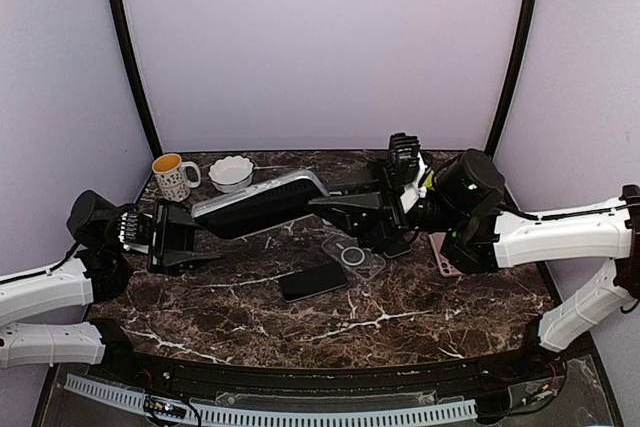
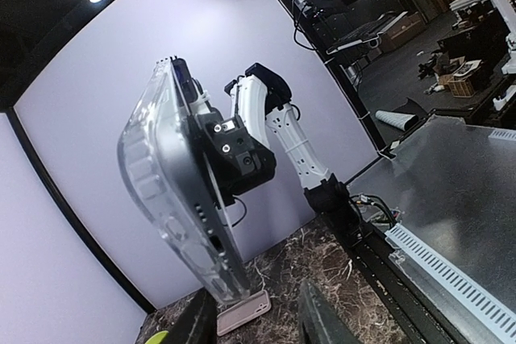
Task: Take the phone out of the phone case
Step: Remove the bottom left corner of the phone case.
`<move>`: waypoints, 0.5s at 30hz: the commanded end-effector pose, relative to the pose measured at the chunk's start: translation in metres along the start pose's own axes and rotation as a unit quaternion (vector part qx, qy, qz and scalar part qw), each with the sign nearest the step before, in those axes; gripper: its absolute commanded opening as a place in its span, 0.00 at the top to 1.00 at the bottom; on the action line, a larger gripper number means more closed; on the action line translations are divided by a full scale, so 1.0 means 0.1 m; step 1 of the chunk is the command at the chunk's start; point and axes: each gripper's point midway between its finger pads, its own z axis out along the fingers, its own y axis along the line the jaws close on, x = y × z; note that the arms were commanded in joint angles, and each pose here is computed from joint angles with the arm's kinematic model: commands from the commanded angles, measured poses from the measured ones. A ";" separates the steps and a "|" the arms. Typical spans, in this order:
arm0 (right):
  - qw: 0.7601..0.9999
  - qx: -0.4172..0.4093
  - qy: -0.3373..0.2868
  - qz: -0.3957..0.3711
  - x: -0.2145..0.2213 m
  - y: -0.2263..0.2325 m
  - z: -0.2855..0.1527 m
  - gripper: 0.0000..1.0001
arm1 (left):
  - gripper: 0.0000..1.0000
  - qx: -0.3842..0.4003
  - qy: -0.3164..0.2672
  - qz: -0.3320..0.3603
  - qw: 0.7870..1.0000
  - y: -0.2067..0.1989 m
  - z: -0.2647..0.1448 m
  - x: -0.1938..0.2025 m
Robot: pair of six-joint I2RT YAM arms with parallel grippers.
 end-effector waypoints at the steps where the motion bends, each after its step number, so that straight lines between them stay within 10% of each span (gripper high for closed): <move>1: 0.997 -0.013 -0.073 -0.034 -0.46 0.02 0.07 1.00 | 0.64 0.023 -0.011 0.020 0.999 -0.10 -0.03 -0.06; 15: 0.997 -0.050 -0.056 0.015 -0.30 0.11 0.16 1.00 | 0.68 0.062 -0.012 0.035 0.997 -0.26 -0.06 -0.12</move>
